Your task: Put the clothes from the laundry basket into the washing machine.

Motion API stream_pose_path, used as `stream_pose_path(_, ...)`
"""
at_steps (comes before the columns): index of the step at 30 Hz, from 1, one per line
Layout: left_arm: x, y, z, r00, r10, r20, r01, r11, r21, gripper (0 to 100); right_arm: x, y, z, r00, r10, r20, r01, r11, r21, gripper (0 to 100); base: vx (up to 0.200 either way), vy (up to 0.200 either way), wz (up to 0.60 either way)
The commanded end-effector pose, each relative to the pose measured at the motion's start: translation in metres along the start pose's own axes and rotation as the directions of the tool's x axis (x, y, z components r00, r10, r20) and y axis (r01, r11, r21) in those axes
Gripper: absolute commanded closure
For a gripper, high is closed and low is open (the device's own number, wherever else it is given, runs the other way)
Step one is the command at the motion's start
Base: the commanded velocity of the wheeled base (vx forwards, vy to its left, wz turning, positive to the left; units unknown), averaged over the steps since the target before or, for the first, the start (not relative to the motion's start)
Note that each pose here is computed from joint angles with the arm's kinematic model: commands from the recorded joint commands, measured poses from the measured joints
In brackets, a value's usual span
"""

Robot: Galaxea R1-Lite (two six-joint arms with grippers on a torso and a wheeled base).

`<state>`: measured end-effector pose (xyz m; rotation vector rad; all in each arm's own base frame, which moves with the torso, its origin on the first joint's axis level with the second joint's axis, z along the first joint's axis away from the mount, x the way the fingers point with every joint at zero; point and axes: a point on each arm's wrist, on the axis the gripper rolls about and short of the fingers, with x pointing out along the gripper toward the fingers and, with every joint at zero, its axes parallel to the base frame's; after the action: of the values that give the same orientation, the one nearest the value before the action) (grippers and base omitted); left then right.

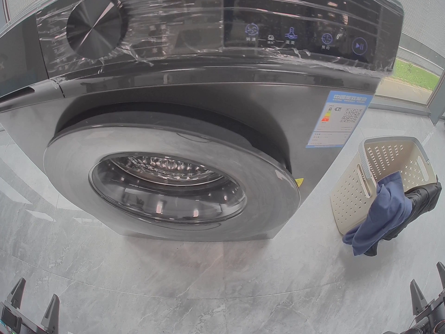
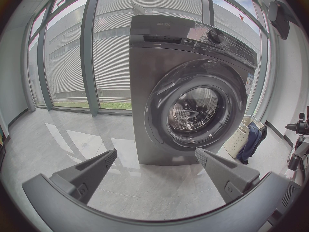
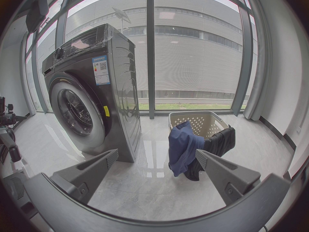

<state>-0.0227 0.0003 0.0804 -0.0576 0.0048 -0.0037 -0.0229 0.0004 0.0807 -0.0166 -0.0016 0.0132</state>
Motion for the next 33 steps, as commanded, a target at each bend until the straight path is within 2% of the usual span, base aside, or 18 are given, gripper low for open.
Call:
stream_pose_path(1,-0.0002,0.0003,-0.0049,1.000,0.001,0.002,-0.001,1.000,-0.001,0,0.0001,0.0001,-0.0053,1.000,0.001,-0.001,-0.001,1.000,0.000,0,0.000,0.000,0.00)
stream_pose_path(7,-0.0002,0.0003,-0.0049,1.000,0.001,0.002,-0.001,1.000,-0.001,0,0.0001,0.0001,-0.0053,1.000,0.001,-0.001,-0.001,1.000,0.000,0,0.000,0.000,0.00)
stream_pose_path(22,-0.0002,0.0003,-0.0049,1.000,0.001,0.002,-0.001,1.000,-0.001,0,0.0001,0.0001,-0.0053,1.000,0.001,-0.001,-0.001,1.000,0.000,0,0.000,0.200,0.00)
stream_pose_path(33,-0.0002,0.0003,-0.0049,1.000,0.001,0.002,-0.001,1.000,-0.001,0,0.0001,0.0001,-0.0053,1.000,0.001,-0.001,-0.001,1.000,0.000,0,0.000,0.000,0.00)
